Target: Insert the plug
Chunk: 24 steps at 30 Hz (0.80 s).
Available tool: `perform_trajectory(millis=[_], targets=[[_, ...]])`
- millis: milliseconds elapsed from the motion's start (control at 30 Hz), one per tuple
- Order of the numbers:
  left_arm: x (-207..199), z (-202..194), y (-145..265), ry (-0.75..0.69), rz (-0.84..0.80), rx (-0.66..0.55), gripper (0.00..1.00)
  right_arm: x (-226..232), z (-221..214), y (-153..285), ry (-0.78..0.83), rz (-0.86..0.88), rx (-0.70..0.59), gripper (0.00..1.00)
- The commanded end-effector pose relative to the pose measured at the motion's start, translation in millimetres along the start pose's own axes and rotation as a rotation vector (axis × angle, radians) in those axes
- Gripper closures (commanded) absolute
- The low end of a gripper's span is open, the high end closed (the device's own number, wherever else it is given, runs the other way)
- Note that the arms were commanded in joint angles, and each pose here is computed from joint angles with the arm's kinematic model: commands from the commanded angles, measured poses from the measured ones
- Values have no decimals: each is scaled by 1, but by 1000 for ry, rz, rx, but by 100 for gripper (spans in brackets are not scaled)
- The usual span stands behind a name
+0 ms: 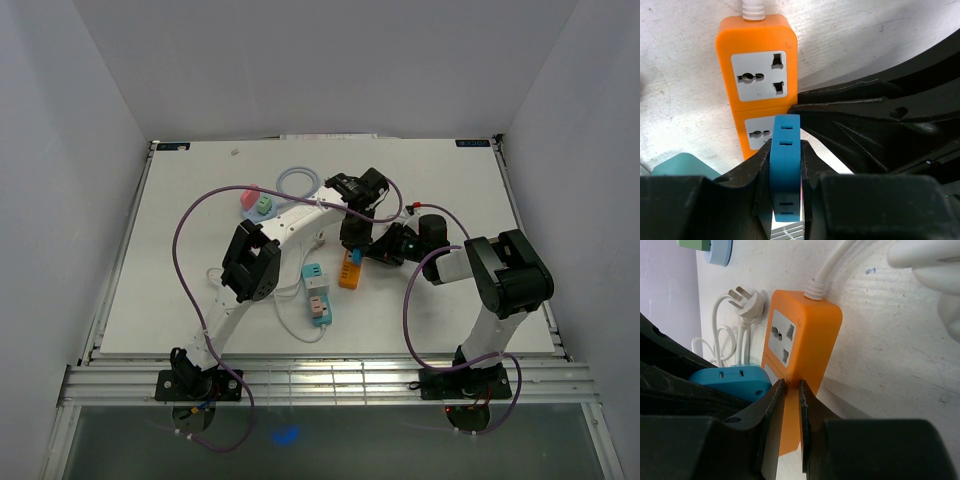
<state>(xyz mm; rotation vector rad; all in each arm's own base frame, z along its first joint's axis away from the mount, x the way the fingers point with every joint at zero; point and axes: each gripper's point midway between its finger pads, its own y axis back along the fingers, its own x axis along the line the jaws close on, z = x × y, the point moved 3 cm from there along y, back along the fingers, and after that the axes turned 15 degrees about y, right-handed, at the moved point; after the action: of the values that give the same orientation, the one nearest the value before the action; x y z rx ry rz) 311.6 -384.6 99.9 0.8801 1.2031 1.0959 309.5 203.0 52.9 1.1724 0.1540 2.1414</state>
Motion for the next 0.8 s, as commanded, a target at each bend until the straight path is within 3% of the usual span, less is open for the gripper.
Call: perform_trajectory(millis=[0, 767], targets=[[-15, 10, 21, 6, -64, -73, 100, -3, -11, -4, 18, -21, 30, 79], [28, 13, -2, -13, 88, -83, 100, -3, -12, -2, 29, -26, 30, 79]])
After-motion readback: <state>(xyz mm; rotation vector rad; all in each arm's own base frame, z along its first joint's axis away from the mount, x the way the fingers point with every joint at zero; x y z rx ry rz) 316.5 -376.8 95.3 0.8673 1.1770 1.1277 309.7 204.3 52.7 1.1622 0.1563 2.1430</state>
